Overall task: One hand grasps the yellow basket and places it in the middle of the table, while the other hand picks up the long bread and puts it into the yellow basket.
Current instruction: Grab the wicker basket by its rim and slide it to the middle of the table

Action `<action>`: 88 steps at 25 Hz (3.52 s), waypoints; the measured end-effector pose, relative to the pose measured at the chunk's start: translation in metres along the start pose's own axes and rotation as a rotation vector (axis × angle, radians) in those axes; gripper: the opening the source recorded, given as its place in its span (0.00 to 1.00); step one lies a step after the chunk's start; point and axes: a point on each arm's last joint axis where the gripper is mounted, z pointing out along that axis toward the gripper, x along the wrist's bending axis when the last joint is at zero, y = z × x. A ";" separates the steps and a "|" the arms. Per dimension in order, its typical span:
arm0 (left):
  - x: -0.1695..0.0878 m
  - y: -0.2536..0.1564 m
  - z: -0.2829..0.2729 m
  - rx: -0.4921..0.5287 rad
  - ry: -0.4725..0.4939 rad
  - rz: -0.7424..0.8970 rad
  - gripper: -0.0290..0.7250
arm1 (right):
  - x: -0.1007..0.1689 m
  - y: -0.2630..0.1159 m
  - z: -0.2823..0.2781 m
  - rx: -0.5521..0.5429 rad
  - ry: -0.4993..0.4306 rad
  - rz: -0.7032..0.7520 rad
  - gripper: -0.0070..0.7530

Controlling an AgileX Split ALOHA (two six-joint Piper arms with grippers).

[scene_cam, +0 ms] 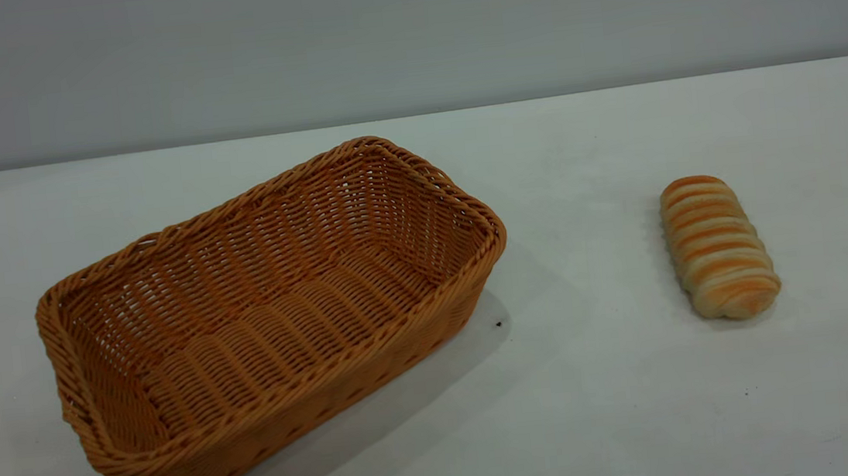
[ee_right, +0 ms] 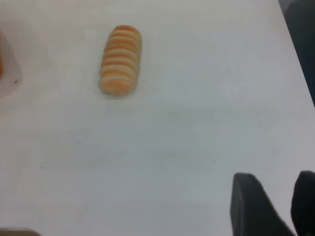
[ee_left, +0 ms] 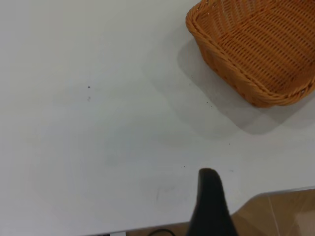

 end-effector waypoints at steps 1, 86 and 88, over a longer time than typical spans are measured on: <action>0.000 0.000 0.000 0.000 0.000 0.000 0.83 | 0.000 0.000 0.000 0.000 0.000 0.000 0.33; 0.011 0.049 0.372 0.618 -0.125 -0.764 0.18 | 0.016 0.085 0.083 0.040 0.198 -0.119 0.45; 0.011 0.049 0.372 0.616 -0.130 -0.755 0.19 | 0.016 0.085 0.083 0.040 0.198 -0.119 0.45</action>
